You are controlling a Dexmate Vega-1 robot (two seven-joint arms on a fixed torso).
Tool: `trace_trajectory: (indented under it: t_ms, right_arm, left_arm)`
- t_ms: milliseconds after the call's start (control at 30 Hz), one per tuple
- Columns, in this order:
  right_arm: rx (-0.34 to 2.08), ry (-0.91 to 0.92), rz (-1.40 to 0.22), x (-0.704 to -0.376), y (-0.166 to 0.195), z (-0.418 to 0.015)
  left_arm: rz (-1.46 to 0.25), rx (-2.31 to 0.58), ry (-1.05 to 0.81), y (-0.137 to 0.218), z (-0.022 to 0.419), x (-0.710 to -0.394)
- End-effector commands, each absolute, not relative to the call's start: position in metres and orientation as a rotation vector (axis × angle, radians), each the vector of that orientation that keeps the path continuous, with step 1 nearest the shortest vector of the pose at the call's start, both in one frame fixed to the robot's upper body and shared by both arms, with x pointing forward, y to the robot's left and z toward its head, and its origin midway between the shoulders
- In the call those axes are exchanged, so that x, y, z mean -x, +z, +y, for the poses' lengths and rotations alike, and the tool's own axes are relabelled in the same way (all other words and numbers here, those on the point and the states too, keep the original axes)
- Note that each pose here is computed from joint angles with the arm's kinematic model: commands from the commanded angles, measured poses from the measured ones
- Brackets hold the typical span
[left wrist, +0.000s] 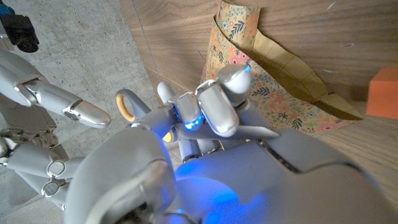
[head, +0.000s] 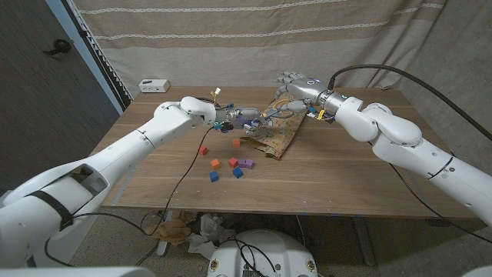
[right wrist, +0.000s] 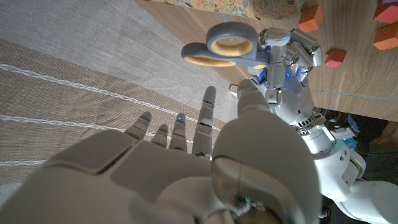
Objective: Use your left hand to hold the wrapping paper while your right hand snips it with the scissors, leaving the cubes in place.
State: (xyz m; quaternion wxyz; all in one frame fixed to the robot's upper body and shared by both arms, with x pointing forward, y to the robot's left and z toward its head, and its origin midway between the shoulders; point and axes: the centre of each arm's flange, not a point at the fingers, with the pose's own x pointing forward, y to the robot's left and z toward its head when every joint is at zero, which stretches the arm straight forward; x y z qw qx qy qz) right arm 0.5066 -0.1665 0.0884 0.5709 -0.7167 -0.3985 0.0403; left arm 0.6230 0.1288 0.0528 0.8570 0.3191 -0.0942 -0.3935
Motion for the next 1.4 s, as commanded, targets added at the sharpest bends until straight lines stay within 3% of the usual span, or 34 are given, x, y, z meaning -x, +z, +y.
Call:
trace_trajectory:
  t_ms: [33,1400]
  right_arm:
    - [1.714,0.114,-0.903,-0.5069,0.0922,-0.1685]
    - [1.831,0.134,-0.797,-0.5124,0.0926,-0.1615]
  left_arm:
    - [-0.202,-0.675,-0.817,0.0511,0.1303,-0.6195]
    - [-0.206,-0.674,-0.802,0.0476,0.1368,-0.6187]
